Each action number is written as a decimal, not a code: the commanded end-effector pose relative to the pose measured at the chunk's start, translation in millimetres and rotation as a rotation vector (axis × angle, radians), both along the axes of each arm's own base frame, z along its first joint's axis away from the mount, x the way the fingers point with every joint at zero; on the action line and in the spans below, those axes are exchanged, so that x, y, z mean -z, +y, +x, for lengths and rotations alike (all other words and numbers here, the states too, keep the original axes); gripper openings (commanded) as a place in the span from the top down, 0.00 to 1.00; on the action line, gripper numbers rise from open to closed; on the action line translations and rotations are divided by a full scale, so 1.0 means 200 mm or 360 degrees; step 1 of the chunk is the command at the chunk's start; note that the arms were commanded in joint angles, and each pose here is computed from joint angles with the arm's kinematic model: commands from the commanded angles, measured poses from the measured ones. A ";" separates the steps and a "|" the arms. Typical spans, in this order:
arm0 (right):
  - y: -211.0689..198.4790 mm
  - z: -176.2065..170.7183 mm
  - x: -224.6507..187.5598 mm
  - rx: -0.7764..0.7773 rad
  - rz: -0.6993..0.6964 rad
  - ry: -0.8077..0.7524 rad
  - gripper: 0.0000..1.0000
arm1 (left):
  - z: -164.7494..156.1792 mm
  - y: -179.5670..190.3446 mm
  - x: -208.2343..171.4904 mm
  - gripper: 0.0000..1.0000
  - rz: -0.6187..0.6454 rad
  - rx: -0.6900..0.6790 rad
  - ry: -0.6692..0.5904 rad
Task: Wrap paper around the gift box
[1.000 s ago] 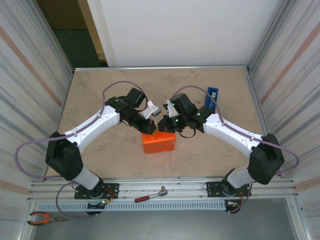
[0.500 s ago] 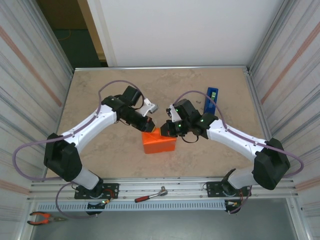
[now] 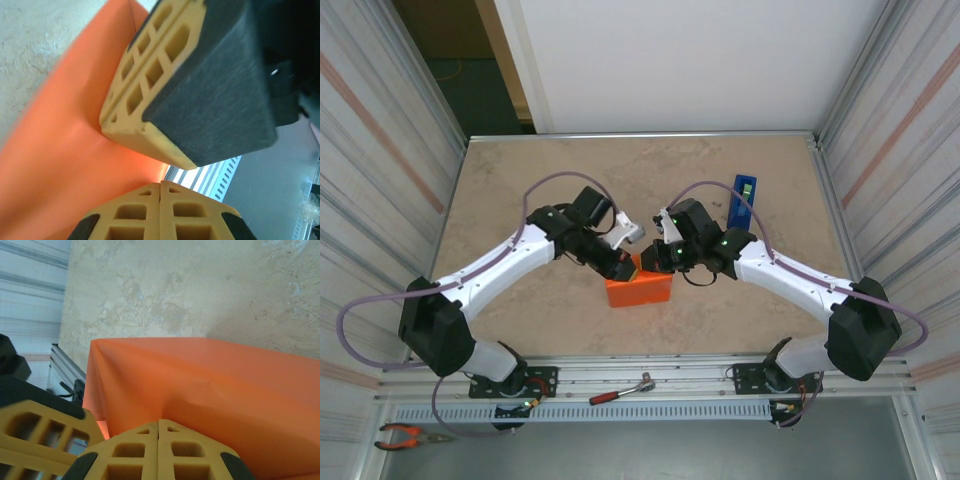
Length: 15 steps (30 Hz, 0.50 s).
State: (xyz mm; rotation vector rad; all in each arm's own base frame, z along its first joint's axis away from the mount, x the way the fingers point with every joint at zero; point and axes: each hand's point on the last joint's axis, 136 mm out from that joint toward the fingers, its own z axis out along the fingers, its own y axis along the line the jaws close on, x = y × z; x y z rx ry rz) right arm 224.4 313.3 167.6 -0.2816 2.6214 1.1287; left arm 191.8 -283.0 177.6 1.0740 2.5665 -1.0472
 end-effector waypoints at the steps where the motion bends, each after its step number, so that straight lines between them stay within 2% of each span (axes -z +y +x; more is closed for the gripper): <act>1: -0.13 -0.10 0.23 0.0032 -0.0247 0.0191 1.00 | 0.00 0.01 0.03 1.00 0.0040 -0.0002 -0.0035; 8: -0.09 -0.08 0.18 0.0025 -0.0207 0.0173 1.00 | -0.01 0.04 0.10 1.00 0.0149 0.0017 -0.0076; 15: -0.04 -0.01 -0.01 0.0014 -0.0116 0.0085 1.00 | -0.02 0.06 0.15 1.00 0.0178 0.0017 -0.0060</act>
